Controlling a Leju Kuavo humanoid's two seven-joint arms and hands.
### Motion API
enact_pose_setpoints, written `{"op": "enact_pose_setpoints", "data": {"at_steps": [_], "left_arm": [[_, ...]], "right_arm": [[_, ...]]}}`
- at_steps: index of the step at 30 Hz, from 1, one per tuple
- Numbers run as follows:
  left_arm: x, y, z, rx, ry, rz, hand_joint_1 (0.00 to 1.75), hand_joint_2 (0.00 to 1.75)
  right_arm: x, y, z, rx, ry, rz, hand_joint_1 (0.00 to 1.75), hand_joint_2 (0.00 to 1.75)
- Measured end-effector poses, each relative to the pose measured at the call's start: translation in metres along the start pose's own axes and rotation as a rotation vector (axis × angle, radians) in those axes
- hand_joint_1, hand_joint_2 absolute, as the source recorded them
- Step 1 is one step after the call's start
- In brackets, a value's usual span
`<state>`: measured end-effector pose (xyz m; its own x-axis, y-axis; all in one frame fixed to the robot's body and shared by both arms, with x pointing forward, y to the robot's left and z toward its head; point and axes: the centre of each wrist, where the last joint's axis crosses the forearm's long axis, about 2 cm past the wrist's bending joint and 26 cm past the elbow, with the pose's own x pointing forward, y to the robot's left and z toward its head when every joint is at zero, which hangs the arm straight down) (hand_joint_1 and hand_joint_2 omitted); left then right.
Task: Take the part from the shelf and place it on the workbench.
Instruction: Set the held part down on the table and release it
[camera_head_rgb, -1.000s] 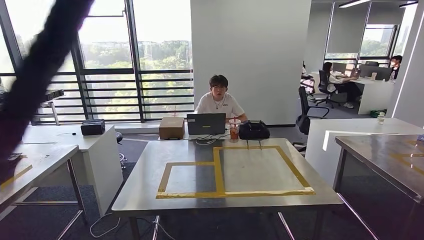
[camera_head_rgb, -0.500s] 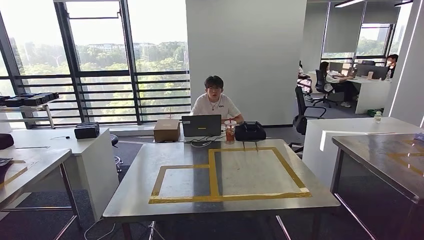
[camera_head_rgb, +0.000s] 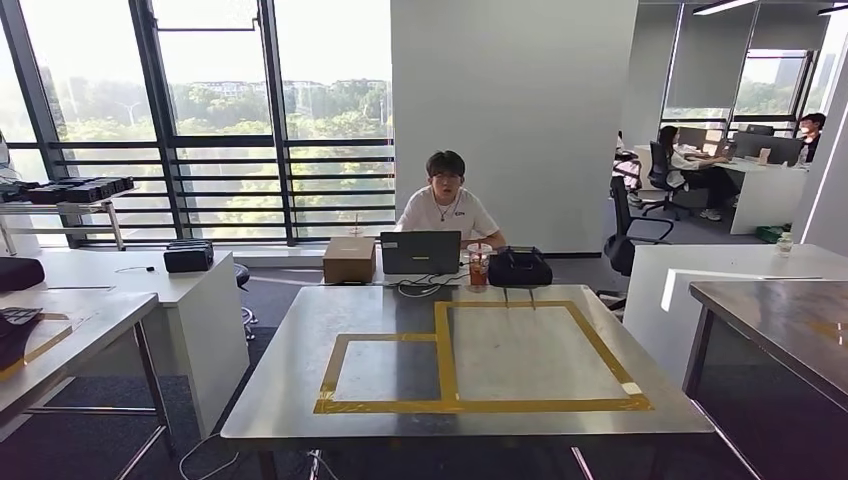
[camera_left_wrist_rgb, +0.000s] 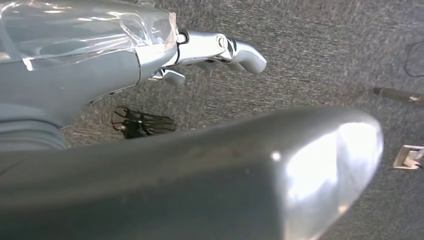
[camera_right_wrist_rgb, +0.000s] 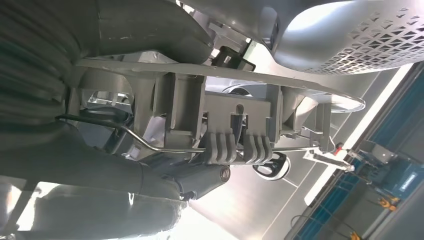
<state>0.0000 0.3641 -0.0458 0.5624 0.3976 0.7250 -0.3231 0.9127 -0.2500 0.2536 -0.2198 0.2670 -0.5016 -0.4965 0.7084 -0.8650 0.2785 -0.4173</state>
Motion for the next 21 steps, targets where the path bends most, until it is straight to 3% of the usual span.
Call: {"op": "enact_pose_setpoints", "data": {"at_steps": [21], "left_arm": [[-0.0027,0.0016,0.0033,-0.012,0.016,-0.013,0.0,0.0]], "right_arm": [[0.0007,0.0,-0.0012,-0.002,0.0,0.013,1.75,1.75]]}}
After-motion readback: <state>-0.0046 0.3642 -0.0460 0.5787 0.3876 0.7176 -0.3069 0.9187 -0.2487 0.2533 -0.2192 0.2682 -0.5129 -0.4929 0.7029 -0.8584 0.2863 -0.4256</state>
